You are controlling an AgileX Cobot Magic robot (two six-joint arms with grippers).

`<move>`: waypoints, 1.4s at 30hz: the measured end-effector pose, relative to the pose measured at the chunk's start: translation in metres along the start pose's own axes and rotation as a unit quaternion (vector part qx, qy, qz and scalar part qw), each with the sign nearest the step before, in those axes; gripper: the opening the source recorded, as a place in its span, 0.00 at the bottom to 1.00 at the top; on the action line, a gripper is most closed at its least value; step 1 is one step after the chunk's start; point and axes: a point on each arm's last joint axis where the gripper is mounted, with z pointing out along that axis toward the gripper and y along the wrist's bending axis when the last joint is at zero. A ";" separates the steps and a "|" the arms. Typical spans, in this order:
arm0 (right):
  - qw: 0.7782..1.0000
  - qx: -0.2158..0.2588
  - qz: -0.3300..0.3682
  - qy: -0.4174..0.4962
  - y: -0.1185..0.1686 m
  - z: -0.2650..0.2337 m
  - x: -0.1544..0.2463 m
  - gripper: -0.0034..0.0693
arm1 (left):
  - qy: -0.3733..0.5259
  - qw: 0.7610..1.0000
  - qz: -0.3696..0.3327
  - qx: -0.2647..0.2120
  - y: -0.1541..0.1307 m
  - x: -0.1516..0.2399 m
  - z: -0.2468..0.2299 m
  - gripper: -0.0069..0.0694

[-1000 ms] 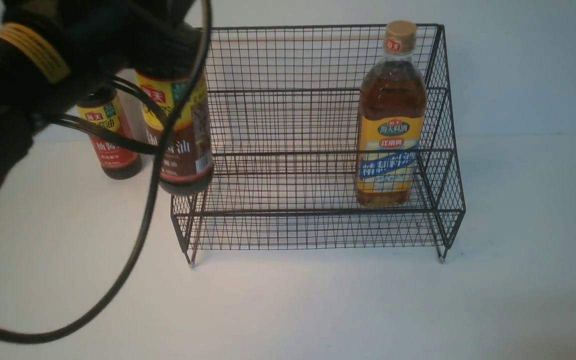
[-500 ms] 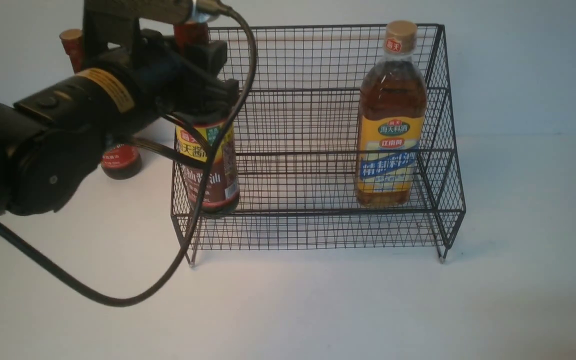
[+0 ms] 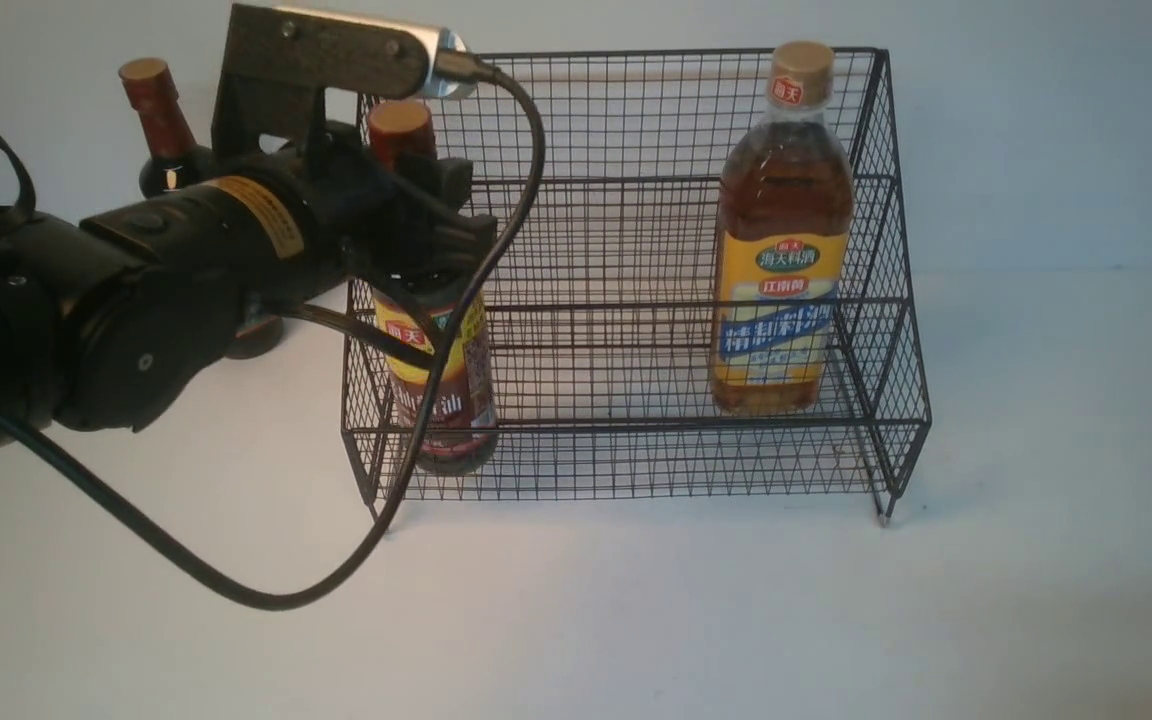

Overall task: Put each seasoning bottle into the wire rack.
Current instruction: Use the left arm to put the condiment bottle back on the shelf

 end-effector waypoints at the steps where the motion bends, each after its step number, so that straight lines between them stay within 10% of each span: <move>1: 1.000 0.000 0.000 0.000 0.000 0.000 0.000 0.03 | 0.002 1.000 -0.001 0.000 0.000 0.001 0.000 0.43; 20: 1.000 0.000 0.000 0.000 0.000 0.000 0.000 0.03 | 0.028 0.999 -0.014 -0.007 0.001 0.005 0.002 0.43; 30: 1.000 0.000 0.000 0.000 0.000 0.000 0.000 0.03 | 0.020 1.000 -0.015 -0.005 0.001 0.002 0.001 0.65; 42: 1.000 0.000 0.000 0.000 0.000 0.000 0.000 0.03 | -0.025 1.000 -0.014 0.000 -0.002 -0.022 -0.023 0.68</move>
